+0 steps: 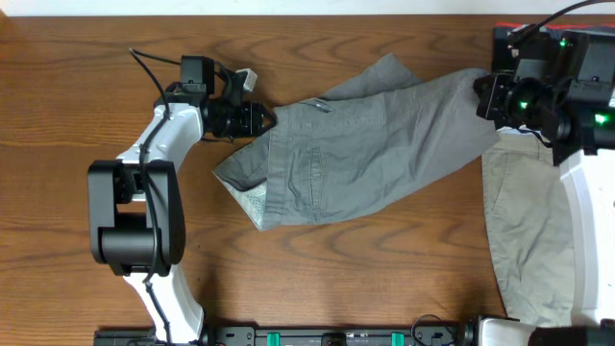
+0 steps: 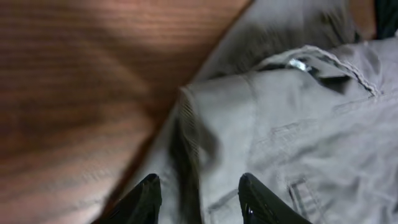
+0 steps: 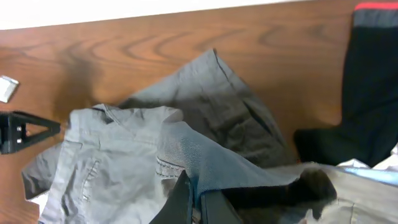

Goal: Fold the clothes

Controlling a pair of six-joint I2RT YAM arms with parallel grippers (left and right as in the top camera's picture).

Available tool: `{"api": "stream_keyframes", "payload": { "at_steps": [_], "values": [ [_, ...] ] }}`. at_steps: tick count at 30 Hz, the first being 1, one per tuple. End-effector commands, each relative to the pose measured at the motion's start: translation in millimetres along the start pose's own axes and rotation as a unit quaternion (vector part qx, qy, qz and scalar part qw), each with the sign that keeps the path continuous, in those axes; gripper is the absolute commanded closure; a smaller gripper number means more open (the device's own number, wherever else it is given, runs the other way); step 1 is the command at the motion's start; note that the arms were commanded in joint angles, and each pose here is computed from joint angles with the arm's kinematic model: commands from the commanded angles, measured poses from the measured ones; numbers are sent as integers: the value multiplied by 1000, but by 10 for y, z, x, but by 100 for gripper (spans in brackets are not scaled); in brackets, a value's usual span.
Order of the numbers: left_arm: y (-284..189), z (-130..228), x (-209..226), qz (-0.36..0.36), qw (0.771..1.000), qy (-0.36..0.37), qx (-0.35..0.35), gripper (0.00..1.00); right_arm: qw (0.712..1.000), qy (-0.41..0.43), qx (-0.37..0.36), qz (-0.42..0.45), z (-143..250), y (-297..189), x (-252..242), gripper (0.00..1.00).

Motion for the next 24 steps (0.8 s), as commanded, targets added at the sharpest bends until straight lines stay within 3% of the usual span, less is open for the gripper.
{"api": "stream_keyframes", "payload": {
  "at_steps": [1, 11, 13, 15, 20, 24],
  "values": [
    [100, 8, 66, -7, 1000, 4, 3, 57, 1000, -3, 8, -3, 19, 33, -23, 99],
    [263, 18, -142, 48, 998, 34, 9, 58, 1000, -3, 8, -2, 20, 32, -24, 99],
    [287, 22, -179, 50, 998, 39, 9, 68, 1000, -3, 8, -2, 20, 32, -24, 99],
    [298, 2, -201, 52, 998, 46, 3, 92, 1000, -3, 9, -2, 22, 32, -24, 99],
    [221, -68, -211, 52, 998, 38, -9, 94, 1000, -2, 11, -2, 29, 32, -24, 99],
    [-158, -124, -272, 44, 999, 22, -21, 94, 1000, -2, 11, -2, 29, 24, -21, 99]
  ]
}}
Point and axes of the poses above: each gripper's point midway between its finger pads, its own y axis out along the fingers, its own x axis along the line the jaws close on, z = x × y, the point moved 9 cm from there along -y, back along the fingers, and after that the axes turned 5 degrees about -y, right-handed, at the moved point
